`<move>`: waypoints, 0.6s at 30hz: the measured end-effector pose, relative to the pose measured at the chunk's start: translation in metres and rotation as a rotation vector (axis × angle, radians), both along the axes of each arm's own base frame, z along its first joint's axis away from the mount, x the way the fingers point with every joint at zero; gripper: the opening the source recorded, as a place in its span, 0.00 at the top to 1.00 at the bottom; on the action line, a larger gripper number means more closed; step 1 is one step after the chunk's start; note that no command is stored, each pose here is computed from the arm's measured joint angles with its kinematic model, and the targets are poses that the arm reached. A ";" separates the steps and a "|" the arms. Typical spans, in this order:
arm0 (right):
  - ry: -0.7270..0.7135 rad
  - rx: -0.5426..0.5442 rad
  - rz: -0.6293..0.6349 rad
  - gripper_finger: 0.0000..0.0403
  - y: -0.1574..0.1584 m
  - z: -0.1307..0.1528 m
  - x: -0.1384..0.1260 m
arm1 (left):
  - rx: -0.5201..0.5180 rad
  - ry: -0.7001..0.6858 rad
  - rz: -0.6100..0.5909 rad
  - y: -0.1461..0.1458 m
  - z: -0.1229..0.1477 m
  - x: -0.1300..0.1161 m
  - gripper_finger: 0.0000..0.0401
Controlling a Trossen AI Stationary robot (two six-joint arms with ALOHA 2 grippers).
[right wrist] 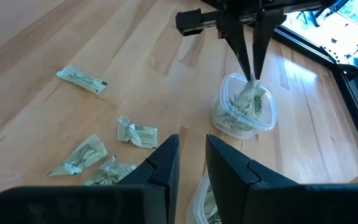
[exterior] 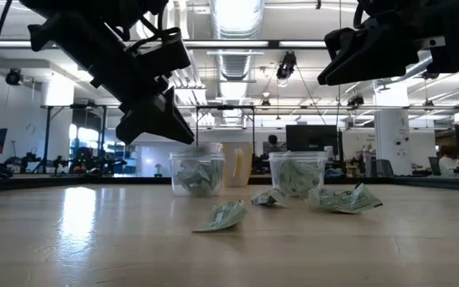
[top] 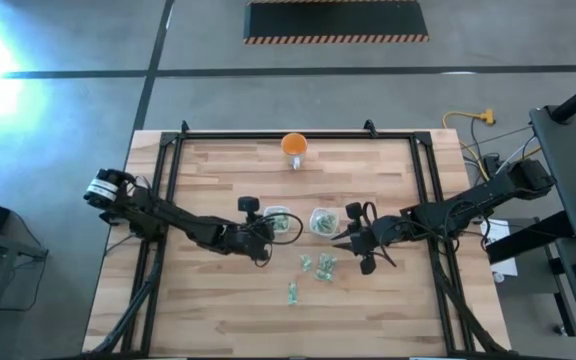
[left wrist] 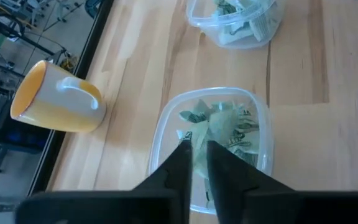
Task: Pick and place Stevia / Truvia into bins
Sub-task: Put the green stevia packet into the left transparent container, then put the green stevia packet into the right transparent container
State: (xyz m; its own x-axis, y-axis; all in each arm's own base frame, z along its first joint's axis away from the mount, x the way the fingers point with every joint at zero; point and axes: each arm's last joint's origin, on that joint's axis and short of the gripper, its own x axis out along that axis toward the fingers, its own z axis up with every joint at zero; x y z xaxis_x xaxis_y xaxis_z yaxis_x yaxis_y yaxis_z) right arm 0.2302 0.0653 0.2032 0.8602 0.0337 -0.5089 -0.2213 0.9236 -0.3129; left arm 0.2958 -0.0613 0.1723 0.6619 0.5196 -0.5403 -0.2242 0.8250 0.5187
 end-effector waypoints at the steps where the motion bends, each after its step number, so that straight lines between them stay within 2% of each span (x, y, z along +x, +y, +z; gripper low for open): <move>1: 0.000 0.000 0.000 0.83 0.000 0.000 0.000 | 0.001 0.001 0.000 0.000 0.000 0.000 0.90; 6: 0.000 0.002 0.001 0.83 0.000 0.000 0.000 | 0.001 -0.002 0.001 0.000 0.000 0.000 0.77; 9: 0.013 0.048 0.056 0.83 0.002 0.000 0.000 | -0.001 -0.012 0.001 0.000 0.003 -0.001 0.71; 13: 0.059 0.124 0.178 0.83 0.007 -0.006 0.001 | -0.012 -0.033 -0.018 -0.005 0.009 -0.002 0.68; 18: 0.140 0.144 0.179 0.83 0.015 -0.033 0.009 | -0.016 -0.039 -0.048 -0.013 0.012 -0.005 0.68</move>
